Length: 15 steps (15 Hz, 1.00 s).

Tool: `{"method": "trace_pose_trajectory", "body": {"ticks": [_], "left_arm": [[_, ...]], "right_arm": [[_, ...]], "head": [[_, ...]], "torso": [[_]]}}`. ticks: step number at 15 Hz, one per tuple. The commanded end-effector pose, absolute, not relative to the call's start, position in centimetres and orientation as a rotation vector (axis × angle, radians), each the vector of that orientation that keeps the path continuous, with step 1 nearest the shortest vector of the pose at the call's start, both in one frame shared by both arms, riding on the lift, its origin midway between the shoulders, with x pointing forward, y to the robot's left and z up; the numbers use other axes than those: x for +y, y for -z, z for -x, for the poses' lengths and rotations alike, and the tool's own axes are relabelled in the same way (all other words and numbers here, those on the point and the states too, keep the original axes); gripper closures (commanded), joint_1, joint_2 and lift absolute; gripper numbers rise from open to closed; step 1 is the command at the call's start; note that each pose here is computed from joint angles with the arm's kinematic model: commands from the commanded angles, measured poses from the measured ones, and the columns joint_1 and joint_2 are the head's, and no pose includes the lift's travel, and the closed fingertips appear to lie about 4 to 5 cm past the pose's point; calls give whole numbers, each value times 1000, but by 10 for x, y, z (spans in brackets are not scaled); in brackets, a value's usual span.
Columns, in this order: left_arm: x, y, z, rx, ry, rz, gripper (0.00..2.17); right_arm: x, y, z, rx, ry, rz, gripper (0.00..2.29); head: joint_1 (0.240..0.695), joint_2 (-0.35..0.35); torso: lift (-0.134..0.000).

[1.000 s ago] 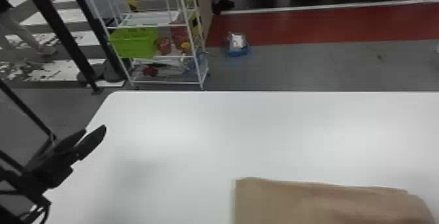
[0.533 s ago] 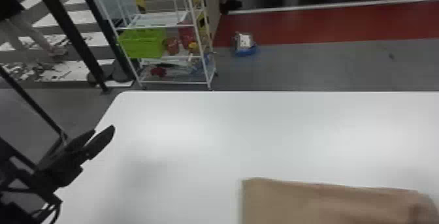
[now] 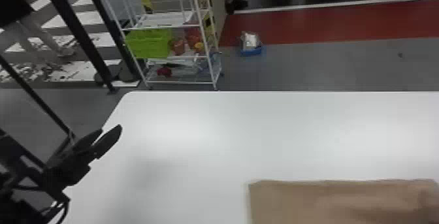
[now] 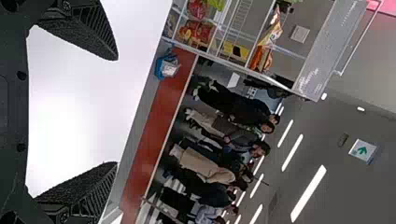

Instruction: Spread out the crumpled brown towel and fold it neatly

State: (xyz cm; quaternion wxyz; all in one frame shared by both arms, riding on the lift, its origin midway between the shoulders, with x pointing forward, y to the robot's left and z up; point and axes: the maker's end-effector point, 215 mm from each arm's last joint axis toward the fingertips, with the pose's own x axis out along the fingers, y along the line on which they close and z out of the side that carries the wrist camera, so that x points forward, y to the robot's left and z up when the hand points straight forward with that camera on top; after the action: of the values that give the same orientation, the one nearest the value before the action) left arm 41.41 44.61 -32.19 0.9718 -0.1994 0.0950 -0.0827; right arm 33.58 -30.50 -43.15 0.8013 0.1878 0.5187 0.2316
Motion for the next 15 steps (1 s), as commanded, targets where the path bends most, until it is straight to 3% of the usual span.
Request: {"method": "trace_pose_trajectory", "body": {"ticks": [1,7,12,15], "left_arm": [[448,319,-413,188,164,399,87],[443,312,-413,177,173,390,87],[443,308,-409,180,173,378,87],[444,308,-405,182,170,373,87]], "right_arm": [[-312,403,-344,1045,-509,-442,1062],[-269,367,-361,961,-647,-466,1062],[-195,322,-386,877,-826,-333,1058],[-152,329,-373,914,-914,-210,1058]], "head": [[695,223],[695,214],[695,292],[695,334]], "torso": [[-122],[-122],[-122],[-122]]}}
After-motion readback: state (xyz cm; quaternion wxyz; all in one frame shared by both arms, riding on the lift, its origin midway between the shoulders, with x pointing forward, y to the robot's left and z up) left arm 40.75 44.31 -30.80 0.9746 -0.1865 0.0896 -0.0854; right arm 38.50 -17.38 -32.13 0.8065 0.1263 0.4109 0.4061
